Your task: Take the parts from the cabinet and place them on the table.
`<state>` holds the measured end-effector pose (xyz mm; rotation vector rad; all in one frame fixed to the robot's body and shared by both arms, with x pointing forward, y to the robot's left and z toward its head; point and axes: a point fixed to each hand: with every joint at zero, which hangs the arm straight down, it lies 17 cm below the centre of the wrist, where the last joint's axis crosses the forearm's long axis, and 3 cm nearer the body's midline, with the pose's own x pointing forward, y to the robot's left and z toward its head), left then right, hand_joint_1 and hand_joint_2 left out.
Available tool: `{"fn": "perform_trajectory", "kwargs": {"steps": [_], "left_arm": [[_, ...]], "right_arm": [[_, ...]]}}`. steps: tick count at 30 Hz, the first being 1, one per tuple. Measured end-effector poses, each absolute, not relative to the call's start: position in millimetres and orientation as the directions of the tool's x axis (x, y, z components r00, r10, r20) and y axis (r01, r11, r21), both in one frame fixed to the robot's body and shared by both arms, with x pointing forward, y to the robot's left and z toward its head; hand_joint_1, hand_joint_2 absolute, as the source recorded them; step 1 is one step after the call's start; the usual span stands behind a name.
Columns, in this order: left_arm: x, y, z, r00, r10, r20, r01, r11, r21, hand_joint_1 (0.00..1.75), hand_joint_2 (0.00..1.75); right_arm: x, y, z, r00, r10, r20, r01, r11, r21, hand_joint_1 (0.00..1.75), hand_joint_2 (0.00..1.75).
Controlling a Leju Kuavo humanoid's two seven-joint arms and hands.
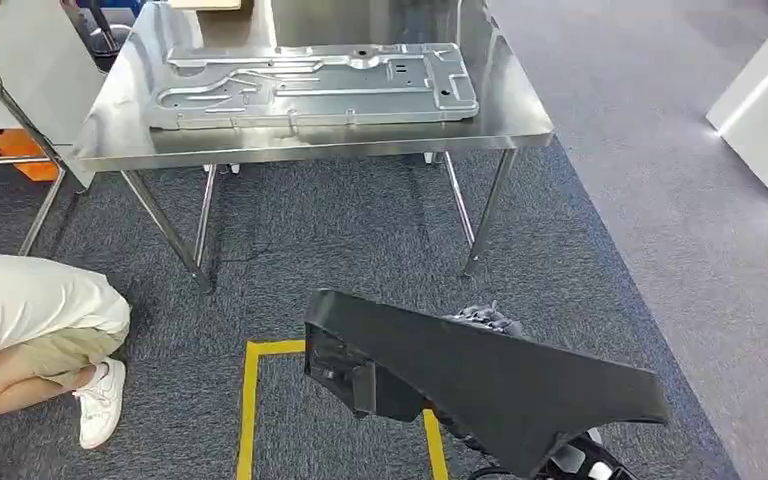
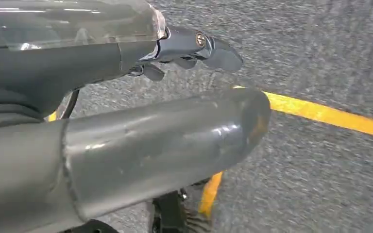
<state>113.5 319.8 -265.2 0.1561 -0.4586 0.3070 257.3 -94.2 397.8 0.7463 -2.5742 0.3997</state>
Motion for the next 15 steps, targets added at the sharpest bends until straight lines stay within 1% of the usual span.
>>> {"fn": "perform_trajectory", "kwargs": {"steps": [15], "left_arm": [[114.7,318.2,-265.1,0.852,0.254,0.457,-0.324,0.942,0.081,0.0,0.0]], "right_arm": [[258.2,-94.0,397.0,-0.762,-0.438,0.478,-0.561,0.814,-0.149,1.68,1.75]]}}
